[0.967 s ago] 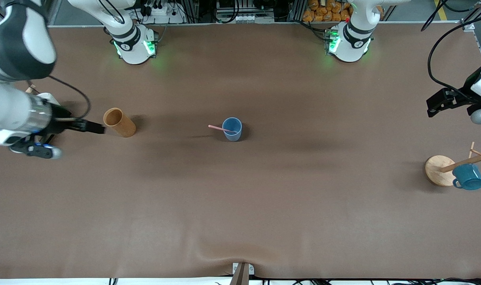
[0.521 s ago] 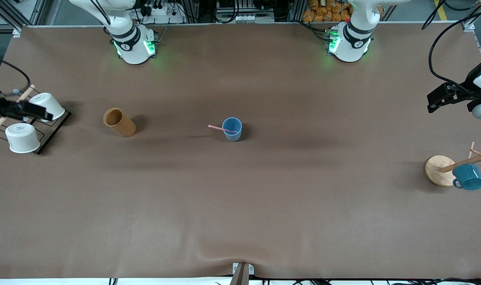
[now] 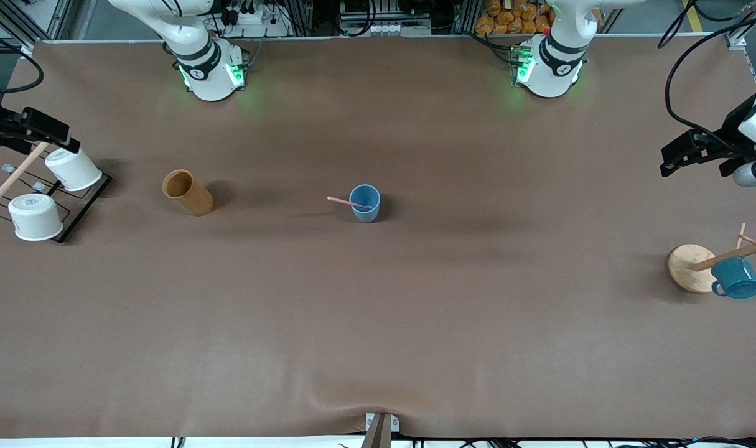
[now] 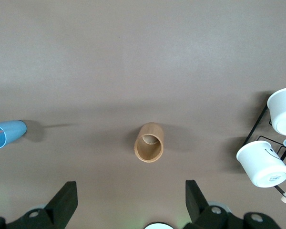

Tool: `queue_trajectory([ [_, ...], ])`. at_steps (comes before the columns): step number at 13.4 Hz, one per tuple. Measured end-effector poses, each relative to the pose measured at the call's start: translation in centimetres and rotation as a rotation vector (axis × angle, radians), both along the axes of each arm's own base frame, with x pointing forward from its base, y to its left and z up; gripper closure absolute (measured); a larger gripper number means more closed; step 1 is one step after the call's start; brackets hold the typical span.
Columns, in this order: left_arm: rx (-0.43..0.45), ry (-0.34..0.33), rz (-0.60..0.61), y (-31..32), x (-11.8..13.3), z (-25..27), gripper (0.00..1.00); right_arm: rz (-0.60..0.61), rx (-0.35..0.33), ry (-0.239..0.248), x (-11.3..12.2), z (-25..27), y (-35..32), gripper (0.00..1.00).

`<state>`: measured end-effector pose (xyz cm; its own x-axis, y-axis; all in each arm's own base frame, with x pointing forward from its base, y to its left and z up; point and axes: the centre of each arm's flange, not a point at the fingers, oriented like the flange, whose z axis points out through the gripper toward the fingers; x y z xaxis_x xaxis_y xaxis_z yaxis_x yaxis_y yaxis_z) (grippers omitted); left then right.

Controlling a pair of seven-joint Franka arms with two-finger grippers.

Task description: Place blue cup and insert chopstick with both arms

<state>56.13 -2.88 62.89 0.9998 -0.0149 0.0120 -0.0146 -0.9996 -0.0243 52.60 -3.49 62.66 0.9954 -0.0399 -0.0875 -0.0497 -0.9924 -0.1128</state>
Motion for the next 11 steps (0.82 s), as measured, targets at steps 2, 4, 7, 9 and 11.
queue_trajectory([
  [2,0.0,0.0,0.0,0.0,-0.1,0.1,0.0,0.0,-0.016,-0.006,0.1,-0.1,-0.1,0.0],
  [4,-0.001,-0.002,0.0,0.0,-0.3,0.2,0.0,0.004,-0.037,-0.022,0.4,0.0,0.0,0.0],
  [7,-0.002,-0.005,-0.002,-0.1,-0.8,0.5,0.0,0.021,-0.053,-0.032,0.6,0.1,0.7,0.0],
  [9,-0.004,-0.009,-0.005,-0.3,-1.0,0.7,0.0,0.023,-0.055,-0.032,0.6,0.1,0.8,0.0],
  [11,-0.005,-0.011,-0.007,-0.5,-1.2,0.9,0.0,0.029,-0.056,-0.035,0.7,0.1,1.1,0.0],
])
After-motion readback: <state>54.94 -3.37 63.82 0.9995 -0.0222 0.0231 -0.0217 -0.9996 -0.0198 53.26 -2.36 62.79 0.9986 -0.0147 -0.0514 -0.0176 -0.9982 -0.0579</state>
